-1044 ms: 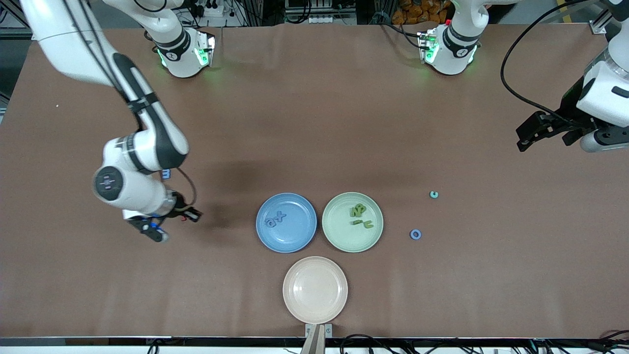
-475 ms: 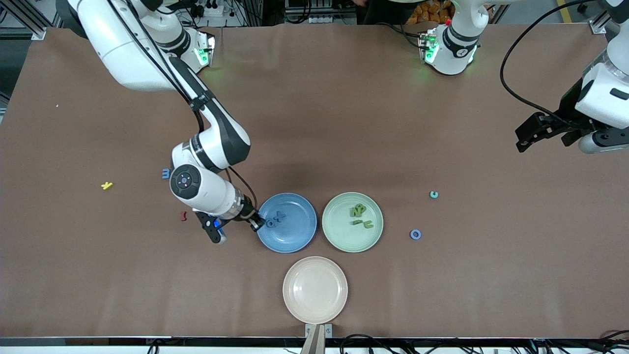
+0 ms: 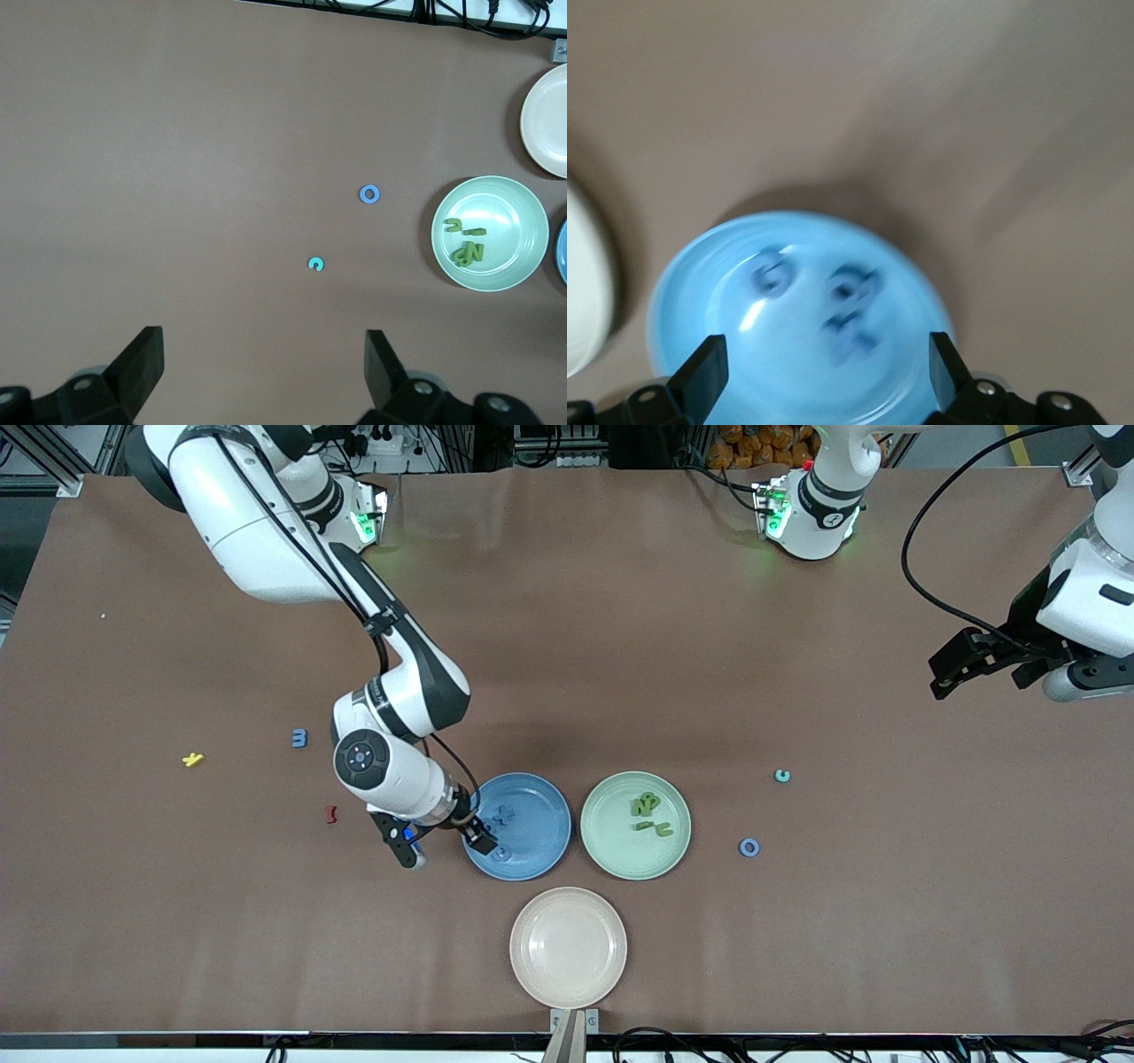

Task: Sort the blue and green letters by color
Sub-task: 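Carry the blue G over the blue plate and release it, then move the right gripper back to the blue E beside the plates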

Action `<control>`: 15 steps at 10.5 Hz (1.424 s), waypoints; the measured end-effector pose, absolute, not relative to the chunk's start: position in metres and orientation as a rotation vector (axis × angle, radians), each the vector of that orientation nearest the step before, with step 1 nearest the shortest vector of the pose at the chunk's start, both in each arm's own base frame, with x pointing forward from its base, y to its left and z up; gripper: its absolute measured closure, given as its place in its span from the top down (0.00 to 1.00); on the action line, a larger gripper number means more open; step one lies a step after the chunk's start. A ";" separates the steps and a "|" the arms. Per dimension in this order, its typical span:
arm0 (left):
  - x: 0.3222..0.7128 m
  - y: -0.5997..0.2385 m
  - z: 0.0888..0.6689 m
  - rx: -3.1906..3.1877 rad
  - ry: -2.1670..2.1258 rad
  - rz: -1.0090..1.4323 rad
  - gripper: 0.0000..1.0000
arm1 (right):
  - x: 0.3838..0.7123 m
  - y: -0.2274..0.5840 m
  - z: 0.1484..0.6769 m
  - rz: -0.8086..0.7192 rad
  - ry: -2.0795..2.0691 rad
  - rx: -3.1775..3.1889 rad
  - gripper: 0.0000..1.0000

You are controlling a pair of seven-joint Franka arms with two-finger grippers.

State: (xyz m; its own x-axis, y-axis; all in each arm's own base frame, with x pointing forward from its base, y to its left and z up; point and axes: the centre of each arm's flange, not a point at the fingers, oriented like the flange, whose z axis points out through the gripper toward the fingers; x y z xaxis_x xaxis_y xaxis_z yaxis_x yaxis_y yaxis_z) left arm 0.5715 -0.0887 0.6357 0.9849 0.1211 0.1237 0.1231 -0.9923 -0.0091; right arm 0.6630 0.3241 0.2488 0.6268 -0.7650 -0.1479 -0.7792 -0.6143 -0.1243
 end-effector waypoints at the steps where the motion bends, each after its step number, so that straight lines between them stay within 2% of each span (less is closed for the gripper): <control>1: 0.572 -0.089 0.635 -3.113 -0.191 -0.192 1.00 | 0.663 0.306 0.242 0.130 1.230 -2.779 1.00; 3: 0.572 -0.089 0.634 -3.113 -0.191 -0.187 1.00 | 0.665 0.254 0.236 0.140 1.083 -2.924 1.00; 7: 0.573 -0.089 0.632 -3.113 -0.191 -0.183 1.00 | 0.643 0.157 0.245 0.132 0.770 -3.098 1.00; 11: 0.573 -0.089 0.632 -3.113 -0.191 -0.181 1.00 | 0.621 0.065 0.278 0.121 0.400 -3.174 1.00; 13: 0.573 -0.089 0.632 -3.113 -0.191 -0.181 1.00 | 0.601 0.043 0.293 0.100 0.232 -3.196 1.00; 15: 0.573 -0.089 0.632 -3.113 -0.192 -0.180 1.00 | 0.568 0.036 0.280 -0.008 0.084 -3.191 1.00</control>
